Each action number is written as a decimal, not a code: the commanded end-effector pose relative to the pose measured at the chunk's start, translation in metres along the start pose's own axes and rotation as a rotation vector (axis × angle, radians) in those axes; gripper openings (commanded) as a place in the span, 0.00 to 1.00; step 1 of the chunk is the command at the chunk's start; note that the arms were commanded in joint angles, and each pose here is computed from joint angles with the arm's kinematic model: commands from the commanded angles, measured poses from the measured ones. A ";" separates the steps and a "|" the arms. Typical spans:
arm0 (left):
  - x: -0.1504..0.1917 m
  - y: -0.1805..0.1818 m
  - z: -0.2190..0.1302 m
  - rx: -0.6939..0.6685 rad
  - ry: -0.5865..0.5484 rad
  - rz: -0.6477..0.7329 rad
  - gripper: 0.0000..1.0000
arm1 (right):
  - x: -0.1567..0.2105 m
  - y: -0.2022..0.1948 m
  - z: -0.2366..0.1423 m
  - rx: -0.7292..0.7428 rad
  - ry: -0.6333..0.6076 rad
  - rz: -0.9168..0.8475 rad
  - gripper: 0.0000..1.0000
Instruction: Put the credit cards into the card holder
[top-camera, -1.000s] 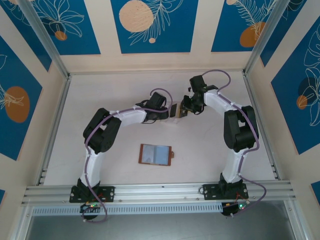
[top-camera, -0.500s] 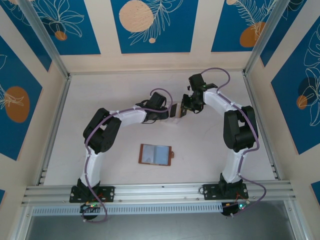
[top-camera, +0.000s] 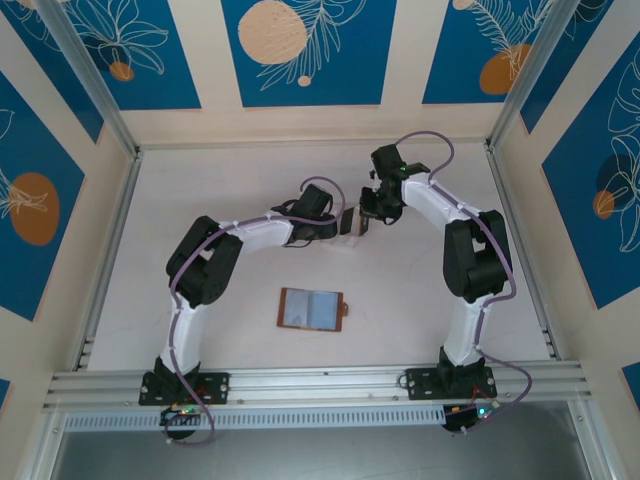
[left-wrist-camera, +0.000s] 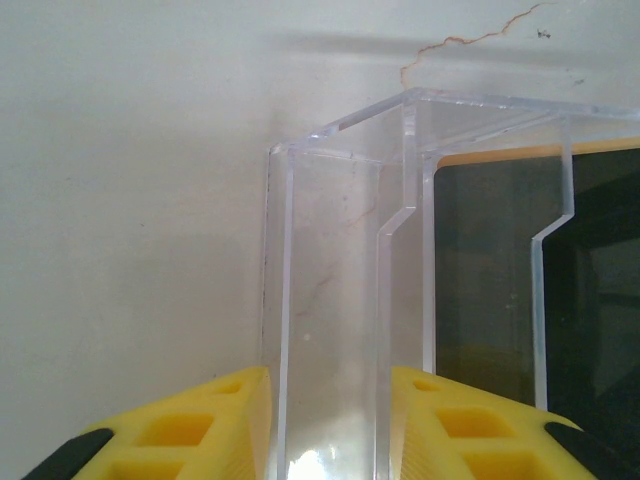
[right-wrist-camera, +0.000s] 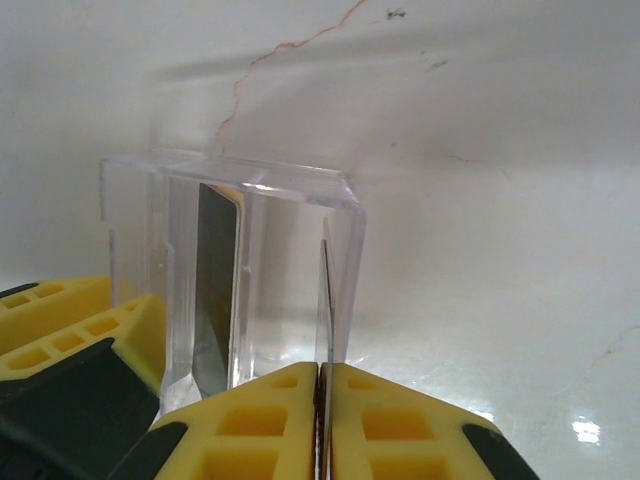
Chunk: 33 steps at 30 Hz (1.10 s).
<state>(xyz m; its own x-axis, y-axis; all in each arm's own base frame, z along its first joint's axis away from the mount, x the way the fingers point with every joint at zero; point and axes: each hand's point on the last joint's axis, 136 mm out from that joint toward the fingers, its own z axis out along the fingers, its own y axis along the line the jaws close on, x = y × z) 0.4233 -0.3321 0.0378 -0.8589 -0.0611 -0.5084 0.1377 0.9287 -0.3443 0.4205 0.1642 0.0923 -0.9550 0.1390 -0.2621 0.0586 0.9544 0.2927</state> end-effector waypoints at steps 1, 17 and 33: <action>0.068 0.080 0.027 -0.251 0.203 -0.002 0.34 | 0.002 -0.007 -0.002 0.047 0.020 -0.011 0.14; 0.066 0.080 0.028 -0.248 0.197 -0.007 0.34 | 0.007 -0.012 0.000 0.076 0.045 -0.015 0.15; 0.066 0.080 0.028 -0.248 0.196 -0.007 0.34 | 0.008 -0.004 -0.007 0.049 0.046 -0.023 0.15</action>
<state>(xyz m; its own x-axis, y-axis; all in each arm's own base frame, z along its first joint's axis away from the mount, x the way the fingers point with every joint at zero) 0.4234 -0.3321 0.0379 -0.8587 -0.0613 -0.5088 0.1376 0.9287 -0.3442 0.4158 0.1594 0.0934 -0.9611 0.1262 -0.2457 0.0608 0.9644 0.2573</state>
